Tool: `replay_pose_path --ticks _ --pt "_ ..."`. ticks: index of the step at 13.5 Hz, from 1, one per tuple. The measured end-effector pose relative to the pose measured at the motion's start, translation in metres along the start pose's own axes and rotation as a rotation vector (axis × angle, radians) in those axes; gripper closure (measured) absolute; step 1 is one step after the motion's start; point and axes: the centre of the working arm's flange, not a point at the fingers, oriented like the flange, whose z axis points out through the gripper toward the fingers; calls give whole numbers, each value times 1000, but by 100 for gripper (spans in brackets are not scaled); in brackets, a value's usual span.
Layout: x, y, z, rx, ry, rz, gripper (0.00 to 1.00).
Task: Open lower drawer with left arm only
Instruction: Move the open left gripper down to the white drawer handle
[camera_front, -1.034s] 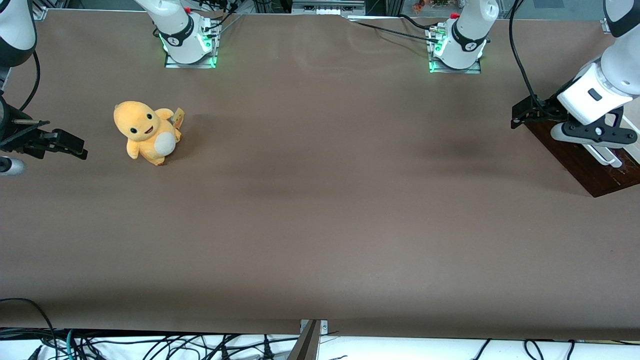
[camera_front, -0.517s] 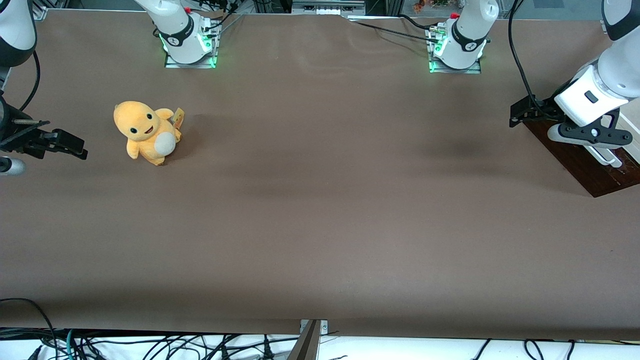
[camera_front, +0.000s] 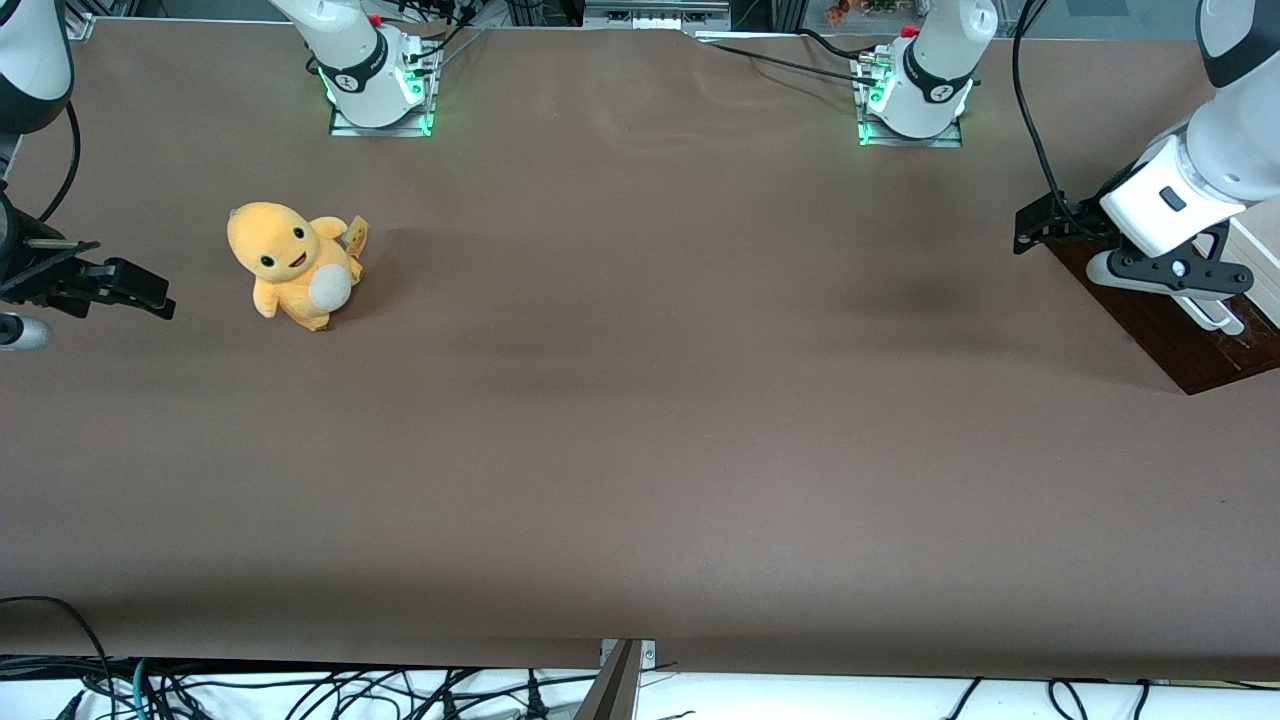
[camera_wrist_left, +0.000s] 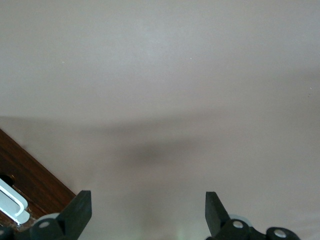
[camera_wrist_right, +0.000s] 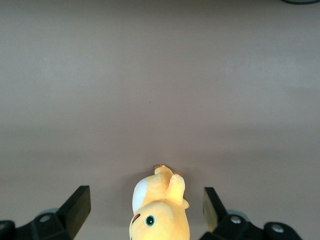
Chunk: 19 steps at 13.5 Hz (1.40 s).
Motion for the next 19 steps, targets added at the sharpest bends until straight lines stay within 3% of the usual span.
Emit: replay_pose_path --ticks 1,4,8,10,14,17,19 --pt "3 -3 5 15 -10 -21 0" --pt "18 -21 28 151 -48 -88 0" --pt "46 -41 69 418 -94 -230 0" --pt "54 -49 98 538 -150 -285 0" --pt "57 -64 180 801 -343 -496 0" --pt "59 -60 249 990 -395 -686 0" --pt "55 -70 277 1064 -436 -771 0"
